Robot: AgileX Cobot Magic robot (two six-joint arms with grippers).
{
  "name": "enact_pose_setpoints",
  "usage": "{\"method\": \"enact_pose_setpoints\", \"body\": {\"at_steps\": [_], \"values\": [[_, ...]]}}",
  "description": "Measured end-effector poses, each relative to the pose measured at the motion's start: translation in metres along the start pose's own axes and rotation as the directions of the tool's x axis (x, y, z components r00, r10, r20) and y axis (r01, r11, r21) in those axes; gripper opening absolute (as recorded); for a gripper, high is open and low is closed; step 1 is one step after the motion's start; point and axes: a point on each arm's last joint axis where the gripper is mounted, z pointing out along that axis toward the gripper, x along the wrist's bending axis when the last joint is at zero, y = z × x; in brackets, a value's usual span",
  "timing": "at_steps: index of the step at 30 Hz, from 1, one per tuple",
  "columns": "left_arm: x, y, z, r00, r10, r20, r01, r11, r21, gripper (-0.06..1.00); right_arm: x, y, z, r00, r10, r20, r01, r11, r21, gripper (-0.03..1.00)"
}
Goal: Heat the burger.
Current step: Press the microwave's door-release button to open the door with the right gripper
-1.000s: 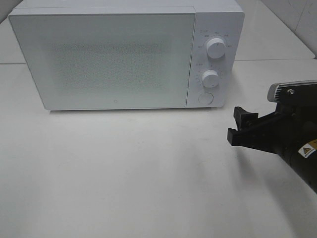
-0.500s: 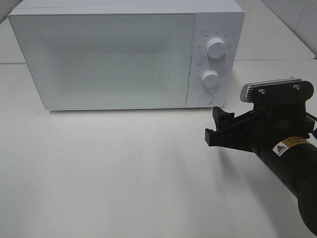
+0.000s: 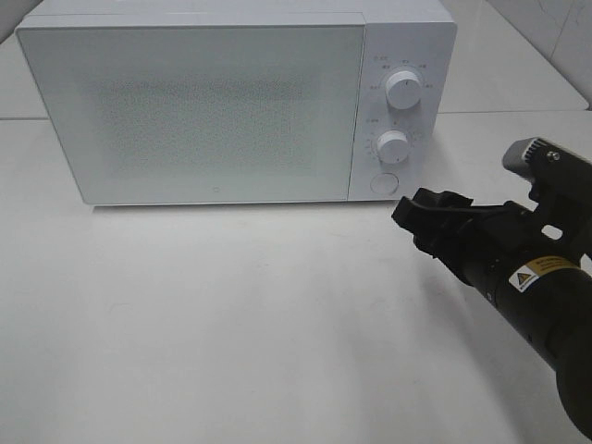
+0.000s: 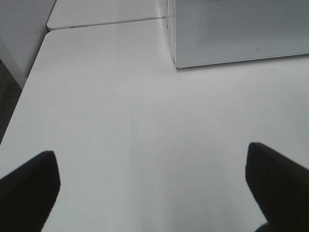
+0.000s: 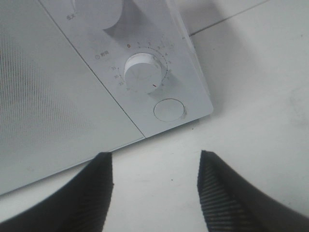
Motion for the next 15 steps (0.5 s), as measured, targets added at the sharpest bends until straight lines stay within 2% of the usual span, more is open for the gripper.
{"method": "enact_pose_setpoints", "body": {"at_steps": [1,2,4,5,6,7,8,9,11,12,13,14,15], "values": [[0.0,0.0,0.0,1.0,0.0,0.0,0.0,1.0,0.0,0.97,0.0,0.0,0.0,0.996,0.088,0.0,-0.088,0.996,0.0,0.51],[0.0,0.0,0.0,1.0,0.0,0.0,0.0,1.0,0.0,0.97,0.0,0.0,0.0,0.996,0.088,0.0,-0.088,0.996,0.0,0.51],[0.0,0.0,0.0,1.0,0.0,0.0,0.0,1.0,0.0,0.97,0.0,-0.0001,0.0,0.974,0.226,0.001,-0.226,0.974,0.001,0.45],[0.0,0.0,0.0,1.0,0.0,0.0,0.0,1.0,0.0,0.97,0.0,-0.0001,0.0,0.974,0.226,0.001,-0.226,0.974,0.001,0.45],[0.0,0.0,0.0,1.0,0.0,0.0,0.0,1.0,0.0,0.97,0.0,-0.0001,0.0,0.947,0.322,0.001,-0.322,0.947,0.001,0.42],[0.0,0.0,0.0,1.0,0.0,0.0,0.0,1.0,0.0,0.97,0.0,-0.0001,0.0,0.93,0.368,0.001,-0.368,0.93,0.001,0.4],[0.0,0.0,0.0,1.0,0.0,0.0,0.0,1.0,0.0,0.97,0.0,-0.0001,0.0,0.93,0.368,0.001,-0.368,0.93,0.001,0.4],[0.0,0.0,0.0,1.0,0.0,0.0,0.0,1.0,0.0,0.97,-0.0001,-0.0002,0.0,0.896,0.443,0.001,-0.443,0.896,0.001,0.35],[0.0,0.0,0.0,1.0,0.0,0.0,0.0,1.0,0.0,0.97,-0.0001,-0.0002,0.0,0.88,0.474,0.001,-0.474,0.88,0.001,0.33],[0.0,0.0,0.0,1.0,0.0,0.0,0.0,1.0,0.0,0.97,-0.0001,-0.0002,0.0,0.839,0.544,0.002,-0.544,0.839,0.001,0.29],[0.0,0.0,0.0,1.0,0.0,0.0,0.0,1.0,0.0,0.97,-0.0001,-0.0002,0.0,0.819,0.575,0.002,-0.575,0.818,0.001,0.26],[0.0,0.0,0.0,1.0,0.0,0.0,0.0,1.0,0.0,0.97,-0.0001,-0.0002,0.0,0.819,0.575,0.002,-0.575,0.818,0.001,0.26],[0.0,0.0,0.0,1.0,0.0,0.0,0.0,1.0,0.0,0.97,-0.0001,-0.0003,0.0,0.783,0.623,0.002,-0.623,0.783,0.002,0.23]]}}
